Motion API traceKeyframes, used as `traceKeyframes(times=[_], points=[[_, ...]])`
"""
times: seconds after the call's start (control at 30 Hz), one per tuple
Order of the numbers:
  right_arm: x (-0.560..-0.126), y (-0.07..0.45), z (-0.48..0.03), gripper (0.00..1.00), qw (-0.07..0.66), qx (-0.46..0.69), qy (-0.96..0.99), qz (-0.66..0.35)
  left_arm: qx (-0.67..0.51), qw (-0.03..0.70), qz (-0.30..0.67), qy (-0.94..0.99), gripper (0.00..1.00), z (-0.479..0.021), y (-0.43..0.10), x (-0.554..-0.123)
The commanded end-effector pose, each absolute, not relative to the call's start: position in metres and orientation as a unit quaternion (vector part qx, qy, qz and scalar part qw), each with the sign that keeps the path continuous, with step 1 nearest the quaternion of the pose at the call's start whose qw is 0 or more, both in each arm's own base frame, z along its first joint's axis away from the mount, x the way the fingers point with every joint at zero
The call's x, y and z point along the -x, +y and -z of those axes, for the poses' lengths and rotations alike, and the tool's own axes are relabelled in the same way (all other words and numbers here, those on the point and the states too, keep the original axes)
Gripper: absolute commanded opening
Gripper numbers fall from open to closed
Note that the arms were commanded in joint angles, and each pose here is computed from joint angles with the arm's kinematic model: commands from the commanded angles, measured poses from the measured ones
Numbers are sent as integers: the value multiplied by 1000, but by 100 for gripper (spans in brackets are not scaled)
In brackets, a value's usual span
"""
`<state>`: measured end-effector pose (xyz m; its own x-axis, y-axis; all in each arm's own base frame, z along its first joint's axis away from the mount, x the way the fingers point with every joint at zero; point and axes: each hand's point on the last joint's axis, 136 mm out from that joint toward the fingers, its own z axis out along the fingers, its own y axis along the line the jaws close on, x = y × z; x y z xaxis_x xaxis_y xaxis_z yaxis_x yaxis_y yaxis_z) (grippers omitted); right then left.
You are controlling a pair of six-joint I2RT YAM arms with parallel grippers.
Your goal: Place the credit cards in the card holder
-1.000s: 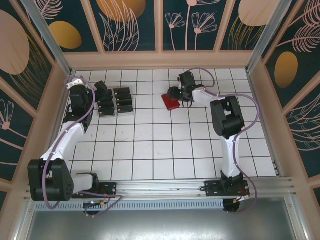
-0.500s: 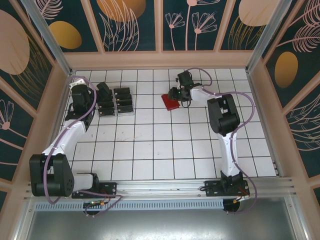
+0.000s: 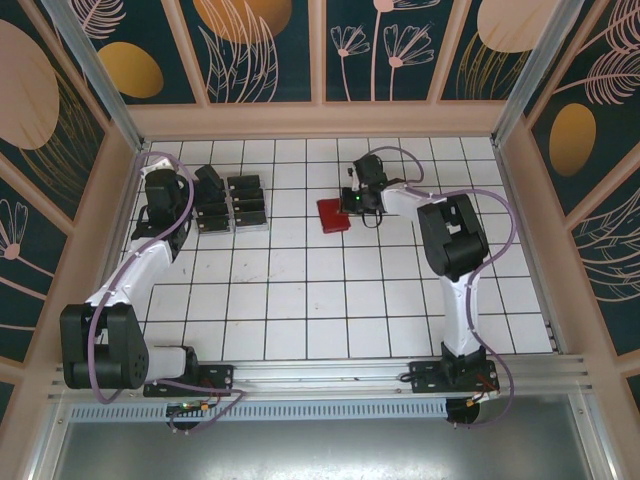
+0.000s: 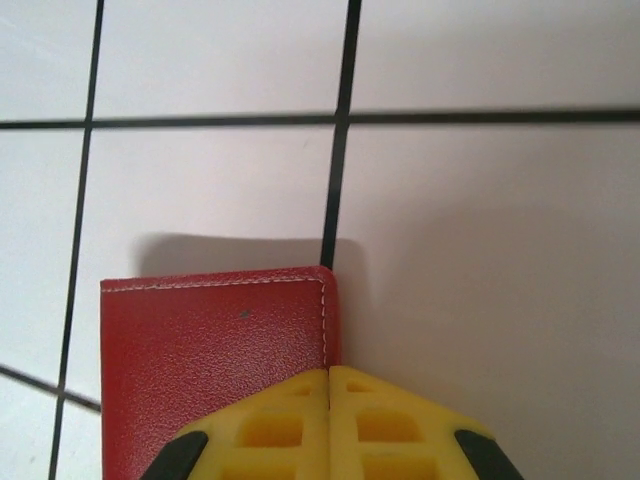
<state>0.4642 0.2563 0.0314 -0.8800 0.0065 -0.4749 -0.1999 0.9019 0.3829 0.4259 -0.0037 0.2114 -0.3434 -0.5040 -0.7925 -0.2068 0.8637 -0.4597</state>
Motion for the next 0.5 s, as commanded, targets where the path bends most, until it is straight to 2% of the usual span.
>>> traceKeyframes(times=[0.0, 0.47], points=[[-435, 265, -41, 0, 230, 56, 945, -225, 224, 530, 155, 803, 99, -222, -5, -431], [-332, 281, -57, 0, 218, 27, 941, -257, 223, 519, 175, 807, 99, -219, -12, -426]])
